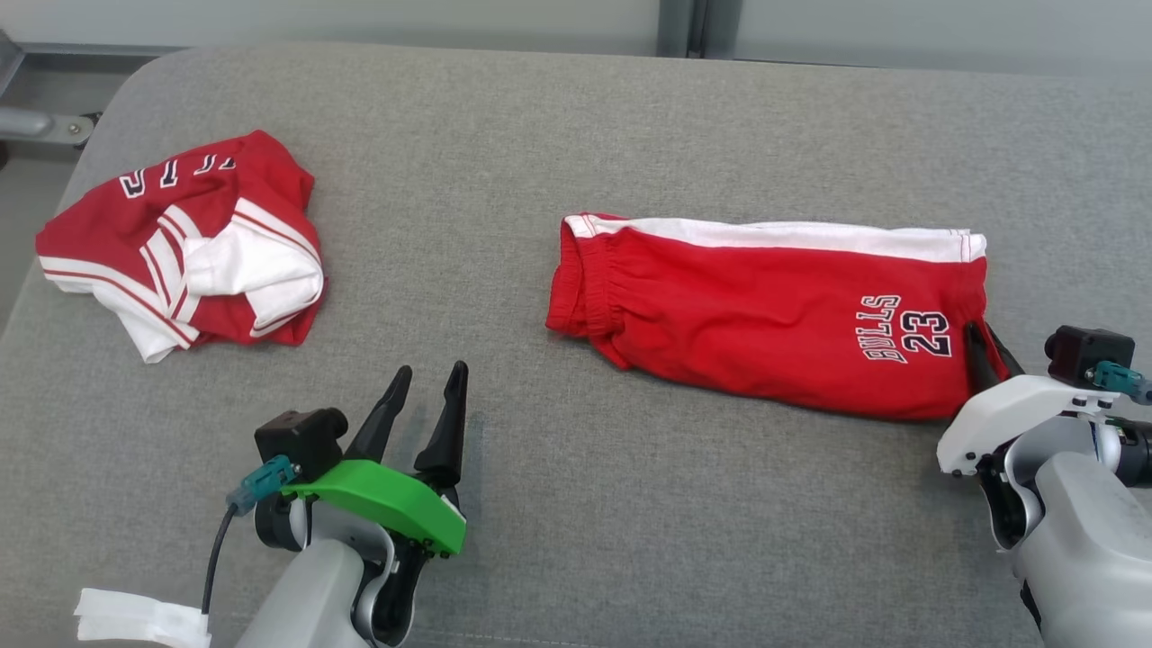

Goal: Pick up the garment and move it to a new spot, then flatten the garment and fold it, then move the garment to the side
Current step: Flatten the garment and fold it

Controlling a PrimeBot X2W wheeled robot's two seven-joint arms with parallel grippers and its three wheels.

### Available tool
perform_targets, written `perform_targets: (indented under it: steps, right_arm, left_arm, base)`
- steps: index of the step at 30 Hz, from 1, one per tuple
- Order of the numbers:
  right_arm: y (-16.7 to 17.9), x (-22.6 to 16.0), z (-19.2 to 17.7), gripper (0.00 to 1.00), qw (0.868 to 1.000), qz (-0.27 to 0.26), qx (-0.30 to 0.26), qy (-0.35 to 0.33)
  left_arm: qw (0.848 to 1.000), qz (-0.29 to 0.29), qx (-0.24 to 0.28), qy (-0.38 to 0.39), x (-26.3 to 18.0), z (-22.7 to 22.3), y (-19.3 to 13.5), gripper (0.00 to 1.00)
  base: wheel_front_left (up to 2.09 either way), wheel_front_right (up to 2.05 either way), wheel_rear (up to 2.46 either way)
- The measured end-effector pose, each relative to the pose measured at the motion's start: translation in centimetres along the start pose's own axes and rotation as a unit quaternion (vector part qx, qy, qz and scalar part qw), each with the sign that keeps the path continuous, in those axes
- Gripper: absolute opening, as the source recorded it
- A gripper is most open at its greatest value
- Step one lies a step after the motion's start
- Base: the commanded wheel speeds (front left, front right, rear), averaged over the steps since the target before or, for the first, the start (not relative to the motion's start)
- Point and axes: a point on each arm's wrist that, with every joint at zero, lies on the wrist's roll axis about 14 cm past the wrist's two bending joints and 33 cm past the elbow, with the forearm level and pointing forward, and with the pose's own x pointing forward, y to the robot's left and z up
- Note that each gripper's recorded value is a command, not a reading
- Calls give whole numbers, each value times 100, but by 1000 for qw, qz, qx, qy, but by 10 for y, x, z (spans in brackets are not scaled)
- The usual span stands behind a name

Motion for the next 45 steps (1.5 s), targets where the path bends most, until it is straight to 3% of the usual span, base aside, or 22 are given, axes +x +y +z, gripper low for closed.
perform_targets:
  steps: [7,12,18,21,27,34,35,37,45]
  right_arm:
    - [-14,-17,13,0,1000,-20,4,-21]
    - [3,-11,40,0,998,4,-10,-64]
    - [74,-5,77,0,987,99,-34,-123]
    - [133,-7,84,0,974,177,-52,-136]
    - [203,-12,69,0,955,266,-64,-113]
    - [247,-15,40,0,944,316,-66,-70]
    - [250,-15,36,13,944,318,-66,-63]
    - [253,-13,31,100,945,318,-60,-53]
    - [236,-8,62,100,953,286,-19,-96]
  left_arm:
    - [1000,-24,11,-3,-2,0,-16,100]
    - [1000,-25,15,-7,-3,3,-16,100]
    - [1000,-16,13,-10,-7,3,-11,100]
    - [1000,-11,9,-12,-9,3,-10,100]
    - [1000,0,4,-19,-18,6,-6,100]
    - [999,21,4,-25,-29,9,6,100]
    - [999,24,4,-25,-31,9,8,100]
    - [999,29,4,-26,-33,9,12,100]
    - [998,41,19,-37,-31,19,23,100]
  base:
    - [0,0,0]
    - [0,0,0]
    - [0,0,0]
    - [0,0,0]
    - [0,0,0]
    - [0,0,0]
    - [0,0,0]
    - [0,0,0]
    - [0,0,0]
